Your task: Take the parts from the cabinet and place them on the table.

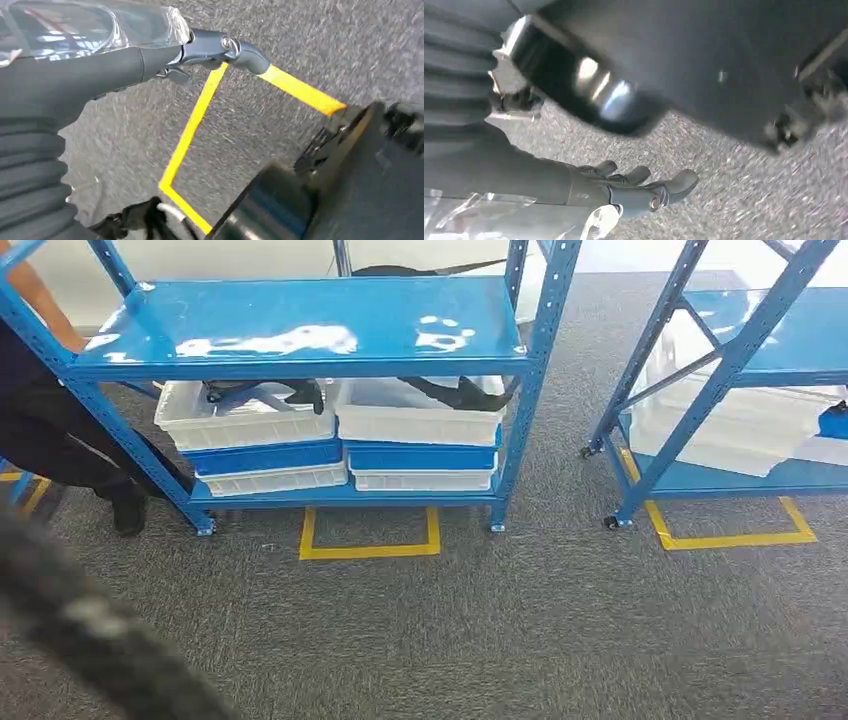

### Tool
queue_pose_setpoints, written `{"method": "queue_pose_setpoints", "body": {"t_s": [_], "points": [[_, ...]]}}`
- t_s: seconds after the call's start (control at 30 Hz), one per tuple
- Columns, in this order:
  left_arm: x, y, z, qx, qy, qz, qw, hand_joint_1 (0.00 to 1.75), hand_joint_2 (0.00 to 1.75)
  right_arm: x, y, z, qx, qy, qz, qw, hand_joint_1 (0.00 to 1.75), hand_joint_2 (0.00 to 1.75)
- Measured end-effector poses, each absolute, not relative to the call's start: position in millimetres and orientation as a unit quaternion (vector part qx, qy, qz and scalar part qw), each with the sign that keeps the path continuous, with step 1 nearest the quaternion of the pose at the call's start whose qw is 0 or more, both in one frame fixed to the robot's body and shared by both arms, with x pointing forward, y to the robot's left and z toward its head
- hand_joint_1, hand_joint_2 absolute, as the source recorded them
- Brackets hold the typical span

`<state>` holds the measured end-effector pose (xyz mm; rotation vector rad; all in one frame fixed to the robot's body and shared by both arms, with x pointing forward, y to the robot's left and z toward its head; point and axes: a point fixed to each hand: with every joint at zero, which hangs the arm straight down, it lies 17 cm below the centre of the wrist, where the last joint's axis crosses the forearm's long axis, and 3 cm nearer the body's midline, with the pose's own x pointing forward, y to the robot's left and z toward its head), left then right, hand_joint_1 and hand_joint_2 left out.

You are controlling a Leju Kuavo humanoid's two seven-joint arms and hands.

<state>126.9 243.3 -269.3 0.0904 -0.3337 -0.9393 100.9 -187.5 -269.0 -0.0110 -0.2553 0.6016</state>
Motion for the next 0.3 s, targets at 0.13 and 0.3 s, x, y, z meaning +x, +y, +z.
{"method": "queue_pose_setpoints", "body": {"t_s": [0.13,0.3], "points": [[137,250,-268,0.064,-0.16,-0.407,0.897,0.0,1.75,105,-202,-271,-0.036,-0.106,0.247,0.963,0.0,1.75],[145,258,-267,0.085,-0.158,-0.358,0.916,0.0,1.75,106,-215,-271,-0.066,-0.084,0.198,0.974,0.0,1.75]]}}
